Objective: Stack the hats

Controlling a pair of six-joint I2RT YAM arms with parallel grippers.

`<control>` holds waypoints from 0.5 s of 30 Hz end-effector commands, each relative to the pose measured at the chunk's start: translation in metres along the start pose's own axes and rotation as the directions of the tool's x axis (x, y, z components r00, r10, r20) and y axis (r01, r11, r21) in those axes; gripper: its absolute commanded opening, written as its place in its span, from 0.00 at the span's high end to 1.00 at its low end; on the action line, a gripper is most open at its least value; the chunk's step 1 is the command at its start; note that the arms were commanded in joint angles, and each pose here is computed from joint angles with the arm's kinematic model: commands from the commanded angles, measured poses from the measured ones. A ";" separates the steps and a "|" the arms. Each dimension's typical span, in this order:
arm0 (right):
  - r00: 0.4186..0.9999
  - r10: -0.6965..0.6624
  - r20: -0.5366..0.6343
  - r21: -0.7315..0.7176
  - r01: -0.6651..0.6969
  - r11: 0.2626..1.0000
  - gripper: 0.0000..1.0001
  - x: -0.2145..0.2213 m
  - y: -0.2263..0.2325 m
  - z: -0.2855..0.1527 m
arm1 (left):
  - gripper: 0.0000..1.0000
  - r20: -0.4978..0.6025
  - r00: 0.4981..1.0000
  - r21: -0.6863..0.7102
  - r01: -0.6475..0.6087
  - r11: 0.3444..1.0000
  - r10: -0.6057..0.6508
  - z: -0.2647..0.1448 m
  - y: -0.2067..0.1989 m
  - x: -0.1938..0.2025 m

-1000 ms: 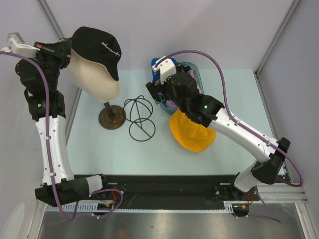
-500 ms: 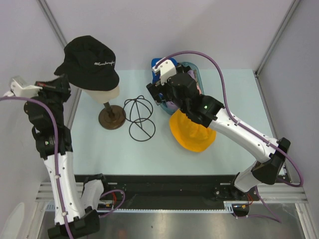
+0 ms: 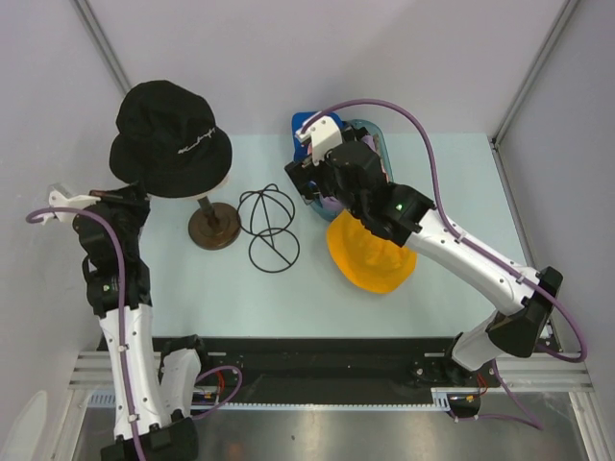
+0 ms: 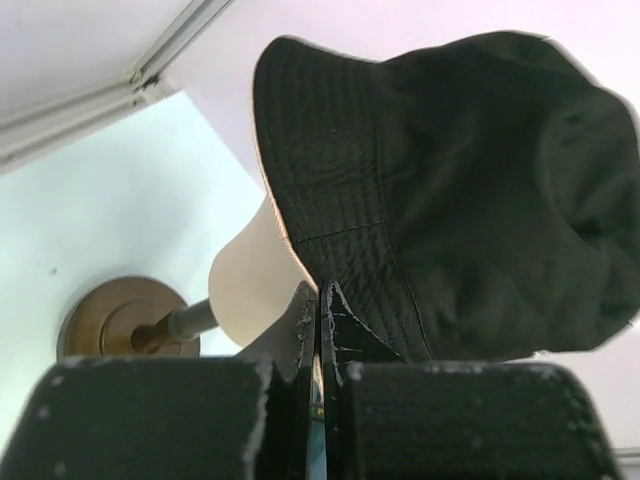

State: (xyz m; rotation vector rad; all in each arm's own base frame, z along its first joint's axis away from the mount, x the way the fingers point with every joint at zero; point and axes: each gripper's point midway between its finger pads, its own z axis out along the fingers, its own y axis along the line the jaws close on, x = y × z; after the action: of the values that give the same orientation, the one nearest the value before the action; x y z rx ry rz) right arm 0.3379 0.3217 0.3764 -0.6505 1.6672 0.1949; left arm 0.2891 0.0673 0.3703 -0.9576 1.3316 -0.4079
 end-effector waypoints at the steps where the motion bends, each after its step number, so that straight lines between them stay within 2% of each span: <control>1: 0.998 0.041 0.055 0.018 -0.042 0.999 0.00 -0.017 -0.013 -0.021 | 1.00 0.005 0.997 -0.038 0.073 0.997 -0.073 0.001 0.017 0.008; 8: 0.998 0.049 0.046 0.010 -0.050 0.999 0.01 -0.013 -0.013 -0.022 | 0.99 -0.068 0.985 -0.081 0.153 0.985 -0.159 0.012 0.046 0.043; 15: 0.997 0.069 0.040 -0.006 -0.069 0.998 0.01 -0.012 -0.015 -0.021 | 1.00 -0.118 0.971 -0.092 0.198 0.976 -0.208 0.022 0.057 0.063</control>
State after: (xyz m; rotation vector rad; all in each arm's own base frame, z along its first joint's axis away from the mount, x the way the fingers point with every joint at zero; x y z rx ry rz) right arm 0.3307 0.3113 0.3768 -0.6356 1.6794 0.2137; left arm 0.3061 0.0632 0.3096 -1.0984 1.3370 -0.5470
